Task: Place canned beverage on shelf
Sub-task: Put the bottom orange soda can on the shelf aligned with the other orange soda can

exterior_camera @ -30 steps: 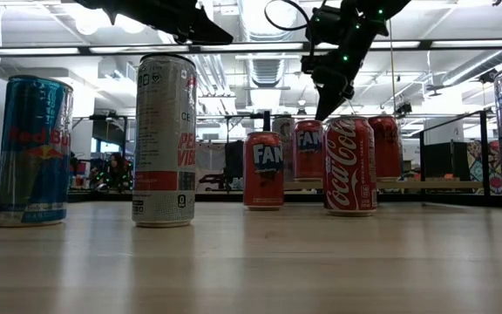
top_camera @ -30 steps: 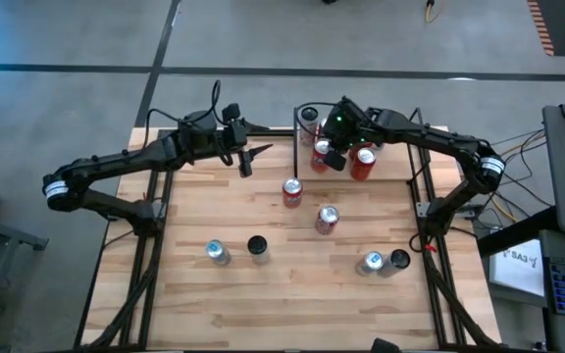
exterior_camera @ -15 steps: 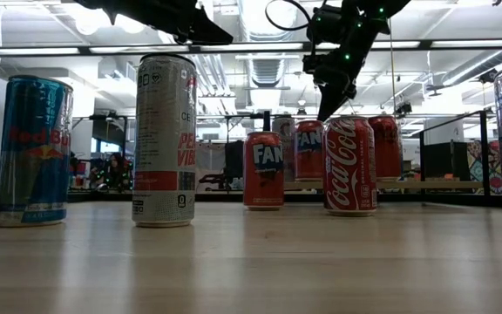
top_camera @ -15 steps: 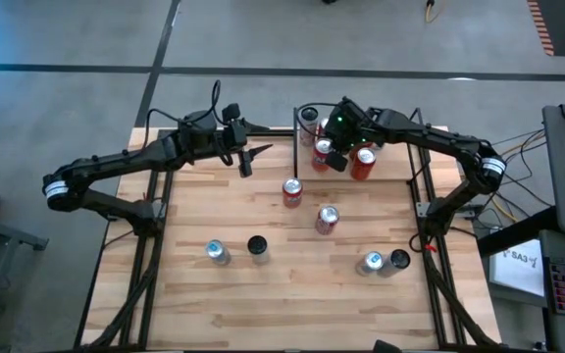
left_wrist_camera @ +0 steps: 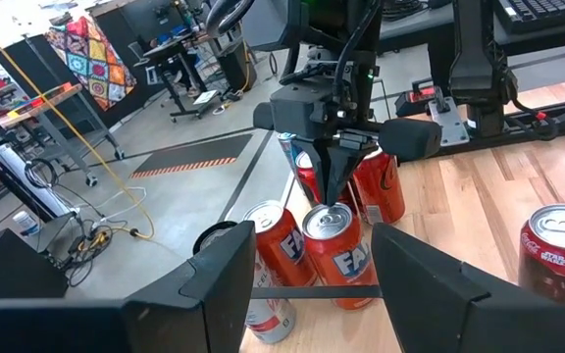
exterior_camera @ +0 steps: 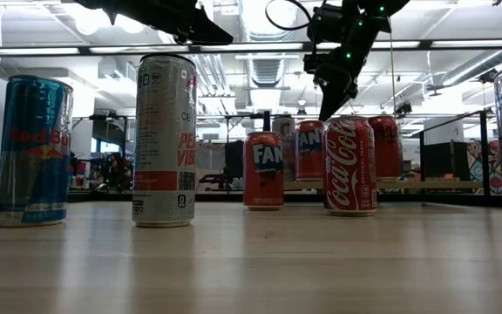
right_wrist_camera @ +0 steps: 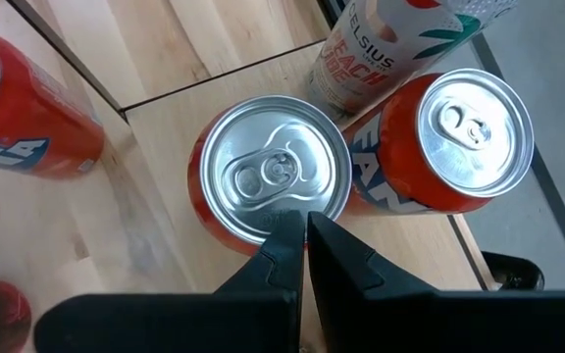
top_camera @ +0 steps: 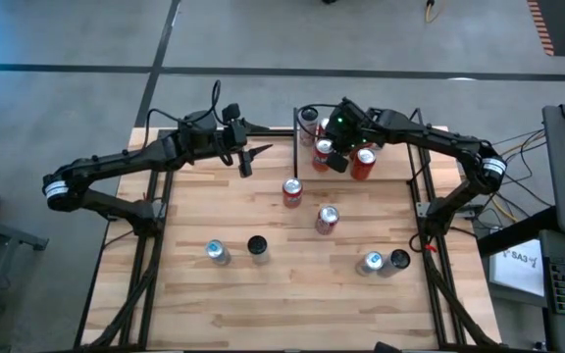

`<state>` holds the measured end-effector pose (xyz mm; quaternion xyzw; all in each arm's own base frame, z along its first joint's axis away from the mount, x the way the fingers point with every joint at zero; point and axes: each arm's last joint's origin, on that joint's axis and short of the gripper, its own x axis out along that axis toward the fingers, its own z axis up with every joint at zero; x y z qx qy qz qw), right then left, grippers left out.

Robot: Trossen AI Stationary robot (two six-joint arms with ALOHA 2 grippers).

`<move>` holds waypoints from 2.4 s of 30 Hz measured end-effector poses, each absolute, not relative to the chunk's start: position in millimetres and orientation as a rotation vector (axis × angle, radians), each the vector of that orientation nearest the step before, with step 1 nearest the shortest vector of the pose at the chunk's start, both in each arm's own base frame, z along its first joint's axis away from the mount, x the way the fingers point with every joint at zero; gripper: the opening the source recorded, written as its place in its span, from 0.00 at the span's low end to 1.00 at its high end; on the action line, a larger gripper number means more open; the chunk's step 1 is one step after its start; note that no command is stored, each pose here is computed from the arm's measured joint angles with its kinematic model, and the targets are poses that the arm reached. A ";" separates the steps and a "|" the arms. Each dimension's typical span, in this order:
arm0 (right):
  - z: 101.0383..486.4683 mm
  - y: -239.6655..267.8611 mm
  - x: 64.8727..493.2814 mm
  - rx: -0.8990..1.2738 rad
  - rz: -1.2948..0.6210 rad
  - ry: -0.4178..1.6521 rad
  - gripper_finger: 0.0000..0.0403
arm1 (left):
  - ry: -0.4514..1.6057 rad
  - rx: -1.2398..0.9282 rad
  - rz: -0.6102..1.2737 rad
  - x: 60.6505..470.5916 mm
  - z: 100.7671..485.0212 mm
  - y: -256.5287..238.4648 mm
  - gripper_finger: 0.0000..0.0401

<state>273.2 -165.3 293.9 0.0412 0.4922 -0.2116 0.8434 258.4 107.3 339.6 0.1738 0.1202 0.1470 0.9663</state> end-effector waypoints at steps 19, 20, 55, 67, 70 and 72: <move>303.0 -157.5 270.1 0.086 -0.445 1.010 0.02 | 0.246 0.350 0.297 258.3 339.3 107.3 0.47; 303.6 -157.3 269.7 0.086 -0.446 1.007 0.02 | 0.246 0.351 0.297 258.3 339.4 107.3 0.47; 312.7 -143.8 298.3 0.107 -0.407 0.733 0.02 | 0.226 0.335 0.292 259.3 340.8 105.6 0.47; 294.7 -148.7 307.6 0.117 -0.408 0.795 0.02 | 0.227 0.335 0.293 259.3 340.8 105.6 0.47; 294.3 -149.4 307.3 0.107 -0.432 0.802 0.02 | 0.227 0.335 0.293 259.3 340.8 105.6 0.47; 294.2 -149.4 307.3 0.102 -0.433 0.803 0.02 | 0.227 0.335 0.293 259.3 340.8 105.6 0.47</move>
